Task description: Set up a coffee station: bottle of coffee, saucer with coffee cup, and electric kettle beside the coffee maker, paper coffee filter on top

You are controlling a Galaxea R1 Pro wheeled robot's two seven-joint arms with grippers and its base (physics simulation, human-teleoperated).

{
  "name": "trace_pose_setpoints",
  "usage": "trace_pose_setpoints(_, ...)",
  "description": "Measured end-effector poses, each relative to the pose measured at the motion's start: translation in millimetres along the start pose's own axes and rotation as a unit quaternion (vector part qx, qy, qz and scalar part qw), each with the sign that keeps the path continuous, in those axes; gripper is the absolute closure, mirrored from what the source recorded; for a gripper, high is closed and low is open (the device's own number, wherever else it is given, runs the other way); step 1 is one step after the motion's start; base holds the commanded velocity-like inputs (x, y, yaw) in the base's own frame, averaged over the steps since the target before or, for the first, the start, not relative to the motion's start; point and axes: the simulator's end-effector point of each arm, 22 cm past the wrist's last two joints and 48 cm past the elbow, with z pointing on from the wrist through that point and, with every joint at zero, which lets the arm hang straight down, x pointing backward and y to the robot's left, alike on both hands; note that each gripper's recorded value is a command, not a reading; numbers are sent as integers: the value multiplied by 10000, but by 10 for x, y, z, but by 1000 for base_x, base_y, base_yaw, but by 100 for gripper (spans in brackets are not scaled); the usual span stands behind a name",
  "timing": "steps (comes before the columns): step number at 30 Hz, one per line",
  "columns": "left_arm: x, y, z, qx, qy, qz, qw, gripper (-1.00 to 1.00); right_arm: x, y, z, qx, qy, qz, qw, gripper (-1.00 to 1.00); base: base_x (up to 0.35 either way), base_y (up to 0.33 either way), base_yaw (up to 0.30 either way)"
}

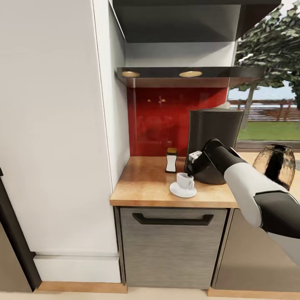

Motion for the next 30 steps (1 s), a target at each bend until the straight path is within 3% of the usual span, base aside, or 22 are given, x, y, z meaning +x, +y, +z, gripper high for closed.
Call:
trace_pose_setpoints(7,62,93,83,-1,6,6,10000,-100,97,18,99,5,3,5,10000,100,0,0,0)
trace_pose_setpoints(30,82,109,113,18,7,4,10000,-100,125,18,128,17,1,-1,10000,100,0,0,0)
